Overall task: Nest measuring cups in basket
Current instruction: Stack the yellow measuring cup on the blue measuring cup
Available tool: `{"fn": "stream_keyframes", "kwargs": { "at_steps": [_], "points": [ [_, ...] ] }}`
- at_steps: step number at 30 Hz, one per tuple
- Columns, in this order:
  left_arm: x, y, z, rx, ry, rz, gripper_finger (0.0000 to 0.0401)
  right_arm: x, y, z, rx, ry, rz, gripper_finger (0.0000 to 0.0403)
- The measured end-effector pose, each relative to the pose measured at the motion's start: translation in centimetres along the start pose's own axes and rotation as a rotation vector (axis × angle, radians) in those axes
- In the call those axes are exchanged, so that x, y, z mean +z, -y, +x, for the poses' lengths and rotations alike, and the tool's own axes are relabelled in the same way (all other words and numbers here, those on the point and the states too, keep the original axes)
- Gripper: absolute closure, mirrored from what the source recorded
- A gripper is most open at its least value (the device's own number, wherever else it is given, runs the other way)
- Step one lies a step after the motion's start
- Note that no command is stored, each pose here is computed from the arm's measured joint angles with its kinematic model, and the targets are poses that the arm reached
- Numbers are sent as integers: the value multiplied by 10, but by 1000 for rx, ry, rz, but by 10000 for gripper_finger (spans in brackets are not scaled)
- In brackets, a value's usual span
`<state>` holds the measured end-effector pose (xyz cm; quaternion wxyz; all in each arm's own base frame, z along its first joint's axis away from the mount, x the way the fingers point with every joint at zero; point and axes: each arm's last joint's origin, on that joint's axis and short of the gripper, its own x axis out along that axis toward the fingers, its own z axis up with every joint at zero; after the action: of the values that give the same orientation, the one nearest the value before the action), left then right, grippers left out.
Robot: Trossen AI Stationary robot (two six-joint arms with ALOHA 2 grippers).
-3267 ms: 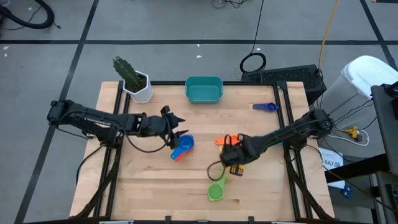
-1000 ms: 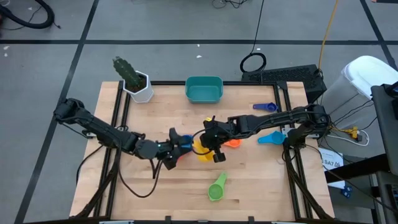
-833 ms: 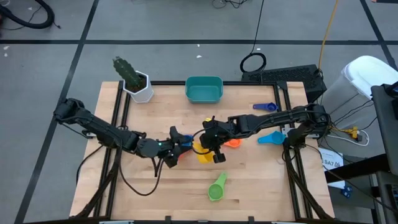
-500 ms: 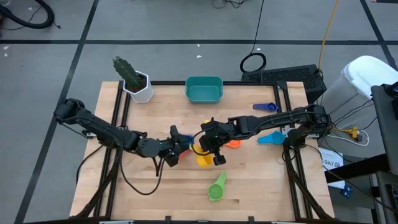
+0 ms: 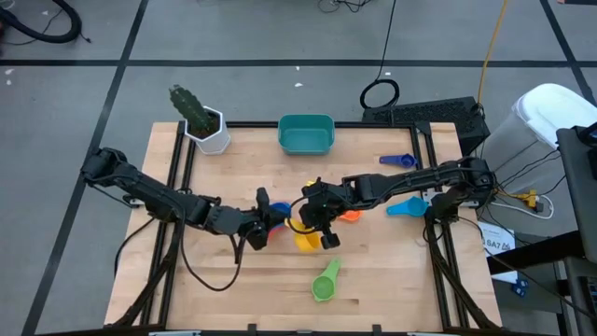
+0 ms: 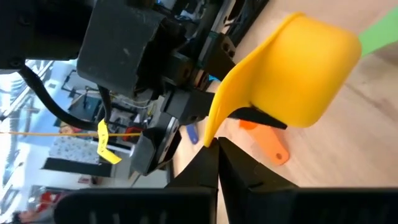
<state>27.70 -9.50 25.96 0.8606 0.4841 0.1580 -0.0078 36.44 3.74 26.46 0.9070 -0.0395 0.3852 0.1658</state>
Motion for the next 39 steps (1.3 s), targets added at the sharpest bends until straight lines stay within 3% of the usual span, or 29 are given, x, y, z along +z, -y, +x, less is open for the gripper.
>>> {"fn": "stream_keyframes", "kwargs": {
  "at_steps": [10, 21, 28, 34, 39],
  "points": [
    [1, 1, 0, -34, 31, -1, 359, -8, 1, 4, 3, -20, 30, 403],
    [-4, -2, 3, -56, 40, -74, 196, -9, 2, 4, -8, -26, 43, 403],
    [-6, -5, 5, -47, 45, -96, 143, -10, 2, 5, -12, -34, 54, 403],
    [-4, -5, 5, -66, 82, -99, 161, -10, 2, 5, -9, -30, 47, 403],
    [-6, -4, 5, -78, 65, -93, 243, -9, 2, 5, -7, -25, 47, 403]
  ]
}}
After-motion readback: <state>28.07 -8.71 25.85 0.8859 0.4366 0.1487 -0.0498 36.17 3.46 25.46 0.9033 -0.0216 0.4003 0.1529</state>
